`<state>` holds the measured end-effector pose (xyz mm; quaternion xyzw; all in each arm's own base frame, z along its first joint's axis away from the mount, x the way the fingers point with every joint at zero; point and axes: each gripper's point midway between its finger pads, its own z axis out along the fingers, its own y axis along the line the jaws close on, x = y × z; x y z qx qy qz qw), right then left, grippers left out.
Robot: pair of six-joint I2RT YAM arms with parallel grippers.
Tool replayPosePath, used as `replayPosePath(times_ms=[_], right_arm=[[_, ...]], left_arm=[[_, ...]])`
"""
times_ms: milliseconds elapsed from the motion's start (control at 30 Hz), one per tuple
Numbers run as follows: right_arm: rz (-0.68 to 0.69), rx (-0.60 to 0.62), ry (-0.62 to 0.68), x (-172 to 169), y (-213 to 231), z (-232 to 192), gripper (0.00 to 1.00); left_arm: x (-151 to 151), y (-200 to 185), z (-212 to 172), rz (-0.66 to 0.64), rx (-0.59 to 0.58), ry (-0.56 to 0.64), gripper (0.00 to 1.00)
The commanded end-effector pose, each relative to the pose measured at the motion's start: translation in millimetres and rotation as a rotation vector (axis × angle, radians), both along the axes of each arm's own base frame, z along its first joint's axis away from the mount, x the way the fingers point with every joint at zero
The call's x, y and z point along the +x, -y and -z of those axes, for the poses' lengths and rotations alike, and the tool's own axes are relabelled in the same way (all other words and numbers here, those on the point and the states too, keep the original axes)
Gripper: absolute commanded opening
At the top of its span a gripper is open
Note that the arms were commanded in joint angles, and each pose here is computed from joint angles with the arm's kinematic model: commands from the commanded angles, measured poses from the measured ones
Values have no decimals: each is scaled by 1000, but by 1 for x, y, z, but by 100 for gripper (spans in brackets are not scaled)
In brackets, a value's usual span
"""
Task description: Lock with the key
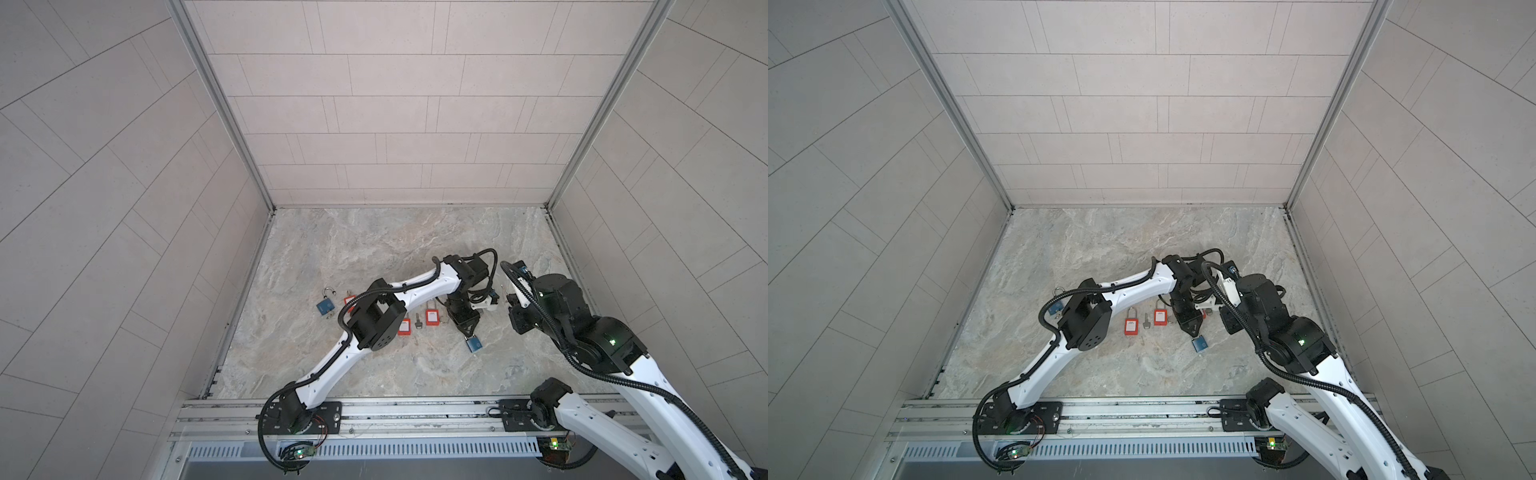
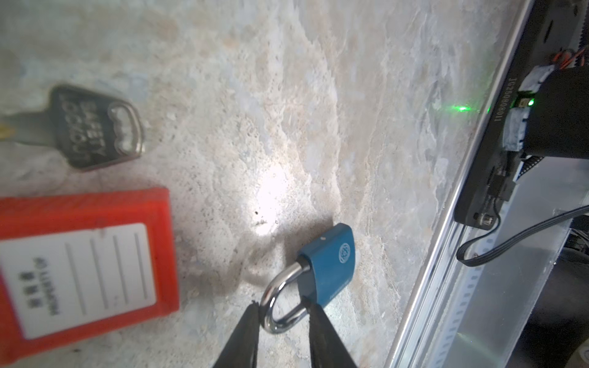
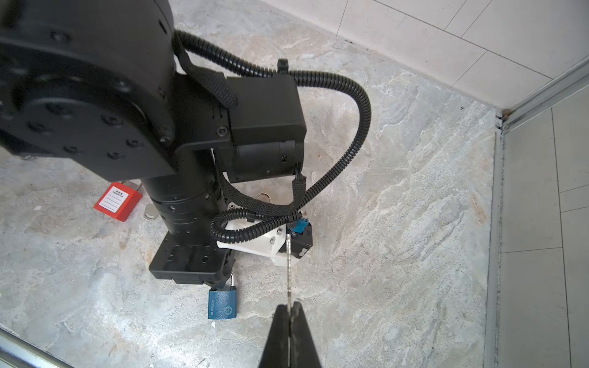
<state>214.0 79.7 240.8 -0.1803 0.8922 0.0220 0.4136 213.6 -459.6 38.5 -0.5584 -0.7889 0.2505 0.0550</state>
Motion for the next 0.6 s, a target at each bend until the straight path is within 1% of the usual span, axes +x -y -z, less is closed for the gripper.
replayPosePath(times_ms=[0, 67, 167, 233, 300, 367, 433, 500, 567], right_arm=[[13, 36, -1, 0, -3, -11, 0], [8, 43, -13, 0, -5, -13, 0], [36, 71, -15, 0, -4, -15, 0], [48, 97, -9, -1, -4, -18, 0], [68, 120, -12, -2, -4, -20, 0], [59, 131, -34, -4, -7, -18, 0], [48, 138, -65, -5, -11, -12, 0], [34, 149, -107, -4, -17, -4, 0], [27, 162, -158, -4, -24, 5, 0]], left_arm=[[10, 12, -21, 7, -68, 60, 36], [12, 13, -21, 8, -74, 64, 44], [15, 10, -25, 8, -67, 91, 47], [26, 8, -36, -13, -76, 136, 48], [43, 6, -53, -63, -103, 192, 48], [63, 1, -79, -139, -155, 238, 48], [77, -7, -105, -198, -213, 274, 48], [87, -21, -131, -244, -256, 320, 48], [95, -43, -152, -306, -279, 377, 47]])
